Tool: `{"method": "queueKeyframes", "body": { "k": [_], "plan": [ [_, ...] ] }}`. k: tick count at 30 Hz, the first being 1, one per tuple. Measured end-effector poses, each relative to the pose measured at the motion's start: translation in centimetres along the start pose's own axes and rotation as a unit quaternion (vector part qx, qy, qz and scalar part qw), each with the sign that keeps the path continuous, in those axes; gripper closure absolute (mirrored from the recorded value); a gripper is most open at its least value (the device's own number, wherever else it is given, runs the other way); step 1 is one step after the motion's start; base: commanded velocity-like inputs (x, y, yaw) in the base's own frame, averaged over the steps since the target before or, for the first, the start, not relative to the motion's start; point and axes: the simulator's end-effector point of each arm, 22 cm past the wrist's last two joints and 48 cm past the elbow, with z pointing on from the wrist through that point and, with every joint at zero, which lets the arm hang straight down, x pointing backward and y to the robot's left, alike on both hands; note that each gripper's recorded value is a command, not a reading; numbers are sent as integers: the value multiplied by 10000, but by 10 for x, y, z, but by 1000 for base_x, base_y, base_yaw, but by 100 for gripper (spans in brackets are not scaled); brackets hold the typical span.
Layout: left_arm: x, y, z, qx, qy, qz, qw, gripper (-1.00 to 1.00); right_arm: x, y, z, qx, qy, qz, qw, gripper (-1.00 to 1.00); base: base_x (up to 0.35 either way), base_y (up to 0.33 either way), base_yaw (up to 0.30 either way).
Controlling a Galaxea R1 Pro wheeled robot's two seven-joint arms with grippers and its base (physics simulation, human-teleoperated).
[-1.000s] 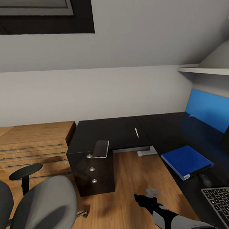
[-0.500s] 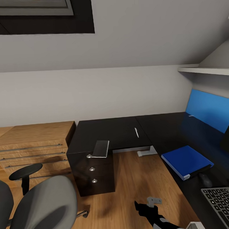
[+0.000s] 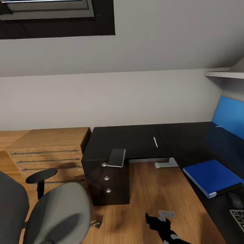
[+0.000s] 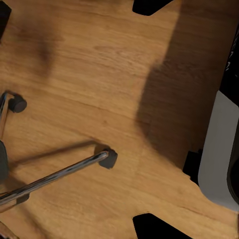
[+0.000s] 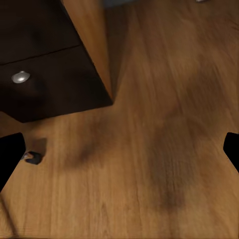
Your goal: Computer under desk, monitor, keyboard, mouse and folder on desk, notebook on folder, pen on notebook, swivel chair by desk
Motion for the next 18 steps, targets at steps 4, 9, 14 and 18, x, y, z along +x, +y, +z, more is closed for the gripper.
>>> {"method": "queueKeyframes", "body": {
  "k": [4, 9, 14, 18],
  "plan": [
    [0, 0, 0, -1, -6, 1, 10000, -100, 1, -2, 0, 31, 3, 0, 10000, -100, 0, 0, 245],
    [0, 0, 0, 4, -7, 3, 10000, -100, 1, -3, 0, 45, -2, -1, 10000, -100, 0, 0, 166],
    [0, -1, 0, 16, -6, 11, 10000, -100, 0, -3, 0, 55, -9, 3, 10000, -100, 0, 0, 200],
    [0, -2, 0, 34, -9, 18, 10000, -100, -4, -8, 0, 84, -99, -7, 9999, -100, 0, 0, 184]
  ]
}}
